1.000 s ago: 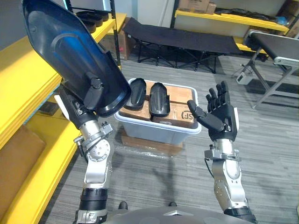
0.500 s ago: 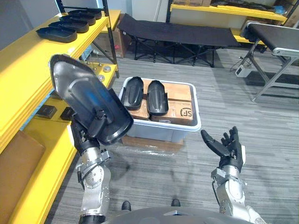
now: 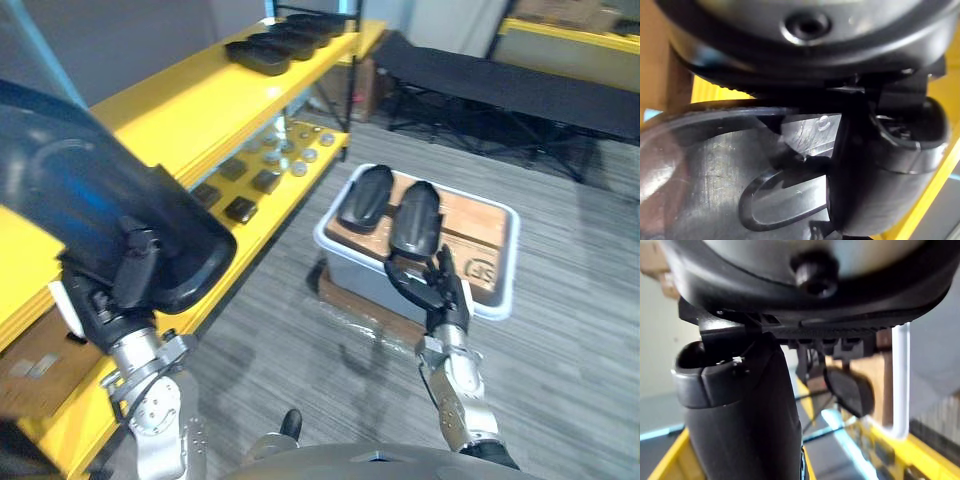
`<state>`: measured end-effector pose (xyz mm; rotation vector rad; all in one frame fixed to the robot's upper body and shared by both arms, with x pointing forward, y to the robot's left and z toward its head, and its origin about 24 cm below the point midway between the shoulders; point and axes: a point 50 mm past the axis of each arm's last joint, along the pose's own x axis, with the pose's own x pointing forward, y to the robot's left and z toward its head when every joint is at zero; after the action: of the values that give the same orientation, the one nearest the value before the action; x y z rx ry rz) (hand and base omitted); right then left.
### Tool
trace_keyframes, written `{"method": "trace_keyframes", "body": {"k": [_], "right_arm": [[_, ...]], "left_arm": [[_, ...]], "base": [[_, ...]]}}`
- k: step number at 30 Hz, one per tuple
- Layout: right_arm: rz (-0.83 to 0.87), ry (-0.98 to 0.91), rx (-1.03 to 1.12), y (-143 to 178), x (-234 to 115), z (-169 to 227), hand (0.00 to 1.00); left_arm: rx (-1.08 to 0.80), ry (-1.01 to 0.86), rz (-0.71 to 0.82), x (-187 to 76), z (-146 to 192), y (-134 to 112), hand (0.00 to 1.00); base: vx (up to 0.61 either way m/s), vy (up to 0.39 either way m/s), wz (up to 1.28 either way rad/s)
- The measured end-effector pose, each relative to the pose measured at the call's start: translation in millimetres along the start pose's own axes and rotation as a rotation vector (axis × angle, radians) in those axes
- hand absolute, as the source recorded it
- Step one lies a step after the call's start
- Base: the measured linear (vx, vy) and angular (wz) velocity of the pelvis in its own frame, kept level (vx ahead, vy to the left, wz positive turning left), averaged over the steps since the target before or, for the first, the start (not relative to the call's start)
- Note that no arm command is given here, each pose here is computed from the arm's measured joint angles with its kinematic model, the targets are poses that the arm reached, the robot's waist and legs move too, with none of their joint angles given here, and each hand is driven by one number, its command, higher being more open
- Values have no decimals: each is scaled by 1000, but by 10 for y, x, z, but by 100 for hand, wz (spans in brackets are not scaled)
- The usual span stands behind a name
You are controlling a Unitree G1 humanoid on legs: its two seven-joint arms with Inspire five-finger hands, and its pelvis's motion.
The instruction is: Walk over and take three plastic housings, then place them on the shelf
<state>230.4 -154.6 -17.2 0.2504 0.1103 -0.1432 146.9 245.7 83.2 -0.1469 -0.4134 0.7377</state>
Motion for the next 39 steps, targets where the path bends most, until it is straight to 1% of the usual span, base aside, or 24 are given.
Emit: {"method": "trace_keyframes", "body": {"k": [2,6,8,11,13,15,20,22,23,24,26,30,33,37,39], "right_arm": [[47,-19,-35,65,45,43,100],[138,-61,-77,186,153,160,100],[152,-42,-95,158,156,149,100],[174,-5,-112,138,149,115,100],[152,13,-117,89,122,81,100],[127,14,-127,34,118,85,100],[110,11,-109,44,66,74,100],[84,-1,-110,-43,-31,98,100],[80,-5,-110,-57,-42,107,100],[81,-14,-105,-54,-57,126,100],[110,-30,-96,2,-57,155,100],[174,-61,-110,39,-17,225,100],[172,-40,-138,-43,-59,193,100],[150,17,-137,-119,-200,59,100],[151,8,-134,-119,-219,66,100]], "left_arm": [[12,-2,24,-27,20,123,0],[45,-3,124,-32,64,429,0],[55,-5,119,-26,71,465,0],[46,2,84,-23,54,442,0],[13,25,17,1,-29,337,0],[-14,50,-19,-12,-75,280,0],[-98,80,-136,-41,-125,107,0],[-144,97,-302,-72,-158,-116,0],[-153,105,-346,-83,-176,-176,0],[-165,120,-420,-98,-210,-290,0],[-173,122,-479,-83,-228,-384,0],[-206,161,-520,-130,-291,-536,0],[-222,178,-520,-173,-306,-612,0],[-219,194,-488,-197,-322,-585,0],[-212,200,-472,-204,-329,-561,0]], "base": [[5,9,39],[1,14,1],[-8,3,3],[-35,15,35],[-24,5,104],[-3,40,72],[25,51,60],[89,89,120],[102,-4,110],[69,-57,72],[92,-91,42],[-18,-63,-29],[-169,-63,-27],[-159,-66,4],[-37,2,-4]]}}
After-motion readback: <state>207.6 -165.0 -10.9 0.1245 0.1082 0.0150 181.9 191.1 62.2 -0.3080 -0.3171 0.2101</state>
